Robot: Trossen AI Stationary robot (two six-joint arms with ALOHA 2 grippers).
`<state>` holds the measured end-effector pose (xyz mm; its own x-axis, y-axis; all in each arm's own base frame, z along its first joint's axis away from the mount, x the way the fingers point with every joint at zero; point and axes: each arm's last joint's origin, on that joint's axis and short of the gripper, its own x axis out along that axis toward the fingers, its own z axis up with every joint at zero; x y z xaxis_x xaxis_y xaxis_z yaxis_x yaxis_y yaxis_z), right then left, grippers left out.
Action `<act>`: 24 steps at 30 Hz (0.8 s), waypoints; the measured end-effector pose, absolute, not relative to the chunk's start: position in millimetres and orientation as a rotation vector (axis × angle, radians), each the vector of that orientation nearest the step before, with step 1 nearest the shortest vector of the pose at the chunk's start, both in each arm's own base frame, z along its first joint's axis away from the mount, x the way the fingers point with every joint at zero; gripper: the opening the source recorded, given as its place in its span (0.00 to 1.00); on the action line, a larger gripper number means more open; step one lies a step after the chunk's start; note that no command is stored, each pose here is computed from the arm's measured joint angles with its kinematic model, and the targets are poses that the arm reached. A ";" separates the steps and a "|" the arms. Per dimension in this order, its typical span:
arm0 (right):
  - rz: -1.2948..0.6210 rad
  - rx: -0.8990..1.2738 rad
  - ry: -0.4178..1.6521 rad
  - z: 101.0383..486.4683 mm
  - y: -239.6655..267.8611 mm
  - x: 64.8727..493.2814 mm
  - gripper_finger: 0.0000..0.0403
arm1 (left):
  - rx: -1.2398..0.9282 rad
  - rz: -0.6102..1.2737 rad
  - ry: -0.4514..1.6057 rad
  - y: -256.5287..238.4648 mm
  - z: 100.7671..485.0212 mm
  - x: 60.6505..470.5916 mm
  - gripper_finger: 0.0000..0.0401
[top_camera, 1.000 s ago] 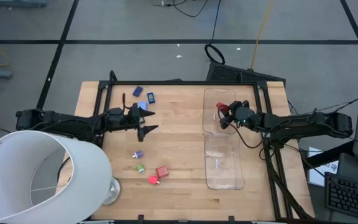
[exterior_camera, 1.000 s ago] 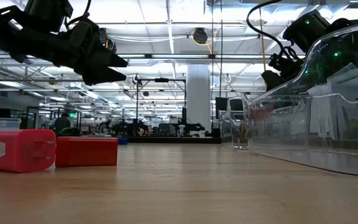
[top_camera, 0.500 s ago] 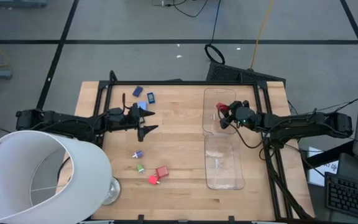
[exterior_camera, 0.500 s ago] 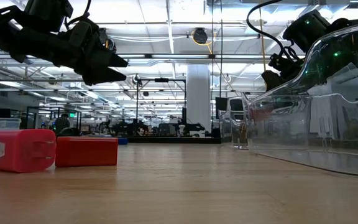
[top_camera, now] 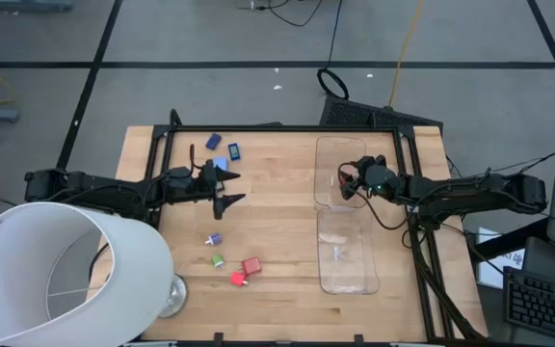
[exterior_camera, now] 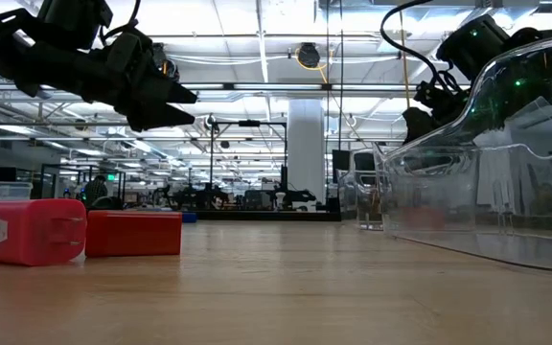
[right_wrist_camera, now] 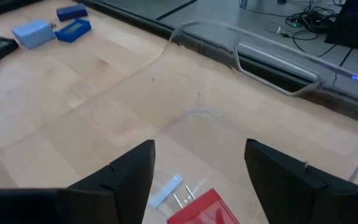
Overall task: Pick & Place Office items
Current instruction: Put the dark blue charger adapter into the top transparent bin
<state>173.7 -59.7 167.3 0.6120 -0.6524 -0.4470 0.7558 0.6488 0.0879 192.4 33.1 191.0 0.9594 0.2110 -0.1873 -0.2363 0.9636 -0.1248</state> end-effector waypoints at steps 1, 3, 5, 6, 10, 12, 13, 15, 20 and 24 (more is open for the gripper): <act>-0.821 0.276 0.387 168.4 -59.8 174.3 0.60 | -0.147 0.228 0.174 33.2 191.0 192.4 0.84; -0.808 0.255 0.356 171.9 -60.2 176.2 0.60 | -0.147 0.228 0.174 33.1 191.0 192.4 0.84; -0.759 0.227 0.315 177.1 -59.4 179.5 0.59 | -0.147 0.228 0.174 33.1 191.0 192.4 0.84; -0.715 0.209 0.292 180.3 -58.3 181.6 0.59 | -0.147 0.228 0.173 33.1 191.1 192.4 0.84; -0.515 0.118 0.166 196.2 -50.3 190.2 0.57 | -0.171 0.227 0.166 33.1 191.5 192.5 0.84; -0.413 0.083 0.099 203.8 -43.9 193.4 0.57 | -0.176 0.214 0.177 32.7 190.7 192.5 0.84; -0.357 0.065 0.067 207.3 -40.3 194.7 0.57 | -0.181 0.202 0.193 32.3 189.2 192.2 0.84; -0.255 0.033 0.000 214.4 -33.1 196.6 0.57 | -0.188 0.169 0.239 30.9 185.1 191.5 0.84; -0.077 -0.019 -0.136 228.0 -16.0 198.0 0.57 | -0.313 0.060 0.363 20.1 176.0 190.2 0.84; -0.045 -0.041 -0.150 229.7 -8.9 197.9 0.57 | -0.348 0.012 0.575 -1.1 175.3 190.2 0.84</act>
